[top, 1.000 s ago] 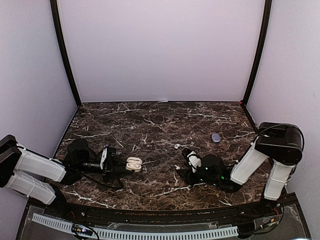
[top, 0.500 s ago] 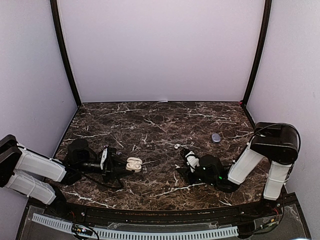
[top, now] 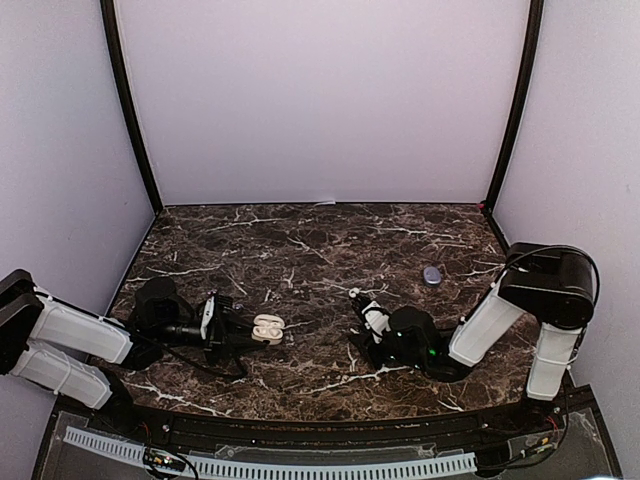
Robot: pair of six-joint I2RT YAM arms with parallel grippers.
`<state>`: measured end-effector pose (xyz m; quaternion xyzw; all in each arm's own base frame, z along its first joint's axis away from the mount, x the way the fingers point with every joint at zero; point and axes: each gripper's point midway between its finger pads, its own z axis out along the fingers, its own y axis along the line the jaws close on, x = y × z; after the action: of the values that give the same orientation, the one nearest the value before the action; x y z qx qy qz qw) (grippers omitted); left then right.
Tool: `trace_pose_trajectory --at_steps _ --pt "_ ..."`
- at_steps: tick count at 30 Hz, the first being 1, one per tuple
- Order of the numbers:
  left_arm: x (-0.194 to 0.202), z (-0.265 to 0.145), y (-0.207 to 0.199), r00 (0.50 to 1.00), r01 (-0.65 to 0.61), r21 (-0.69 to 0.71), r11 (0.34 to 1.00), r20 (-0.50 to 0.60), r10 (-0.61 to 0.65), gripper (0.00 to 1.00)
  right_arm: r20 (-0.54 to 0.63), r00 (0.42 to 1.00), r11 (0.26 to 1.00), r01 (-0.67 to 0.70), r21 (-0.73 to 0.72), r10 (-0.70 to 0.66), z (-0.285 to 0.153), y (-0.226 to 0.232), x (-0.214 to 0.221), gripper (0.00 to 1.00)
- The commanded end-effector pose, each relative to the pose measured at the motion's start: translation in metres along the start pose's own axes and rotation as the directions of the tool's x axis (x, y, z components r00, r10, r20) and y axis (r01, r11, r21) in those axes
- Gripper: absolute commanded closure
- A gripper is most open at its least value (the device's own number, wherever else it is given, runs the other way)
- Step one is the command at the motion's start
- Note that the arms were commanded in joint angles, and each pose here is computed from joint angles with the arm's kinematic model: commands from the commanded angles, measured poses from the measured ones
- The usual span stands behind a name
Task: Insert the wireless bluetooth earbuds into the charging case
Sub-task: Pick up the left earbud from the center of the board.
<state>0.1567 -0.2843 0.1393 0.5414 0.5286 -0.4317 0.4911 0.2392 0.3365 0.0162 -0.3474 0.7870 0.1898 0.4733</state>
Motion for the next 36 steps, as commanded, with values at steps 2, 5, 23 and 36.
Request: trace_pose_trajectory --at_steps 2,5,23,36 --pt "-0.008 -0.003 0.0 0.999 -0.038 -0.008 0.999 0.028 0.039 0.9 -0.122 0.992 1.0 0.018 0.013 -0.016 0.0 0.0 0.032 0.7" --pt "-0.009 -0.003 0.0 0.999 -0.04 -0.007 0.999 0.03 0.04 0.9 -0.128 0.992 1.0 0.0 0.017 0.002 -0.001 -0.001 0.034 0.73" --pt "-0.009 -0.004 -0.001 0.999 -0.039 -0.008 0.999 0.027 0.039 0.9 -0.142 0.989 0.998 -0.021 0.052 0.028 -0.006 -0.006 0.039 0.76" --pt "-0.008 -0.003 0.0 0.999 -0.035 -0.004 0.999 0.024 0.035 0.9 -0.113 0.993 0.999 -0.017 0.05 0.022 -0.009 -0.006 0.025 0.96"
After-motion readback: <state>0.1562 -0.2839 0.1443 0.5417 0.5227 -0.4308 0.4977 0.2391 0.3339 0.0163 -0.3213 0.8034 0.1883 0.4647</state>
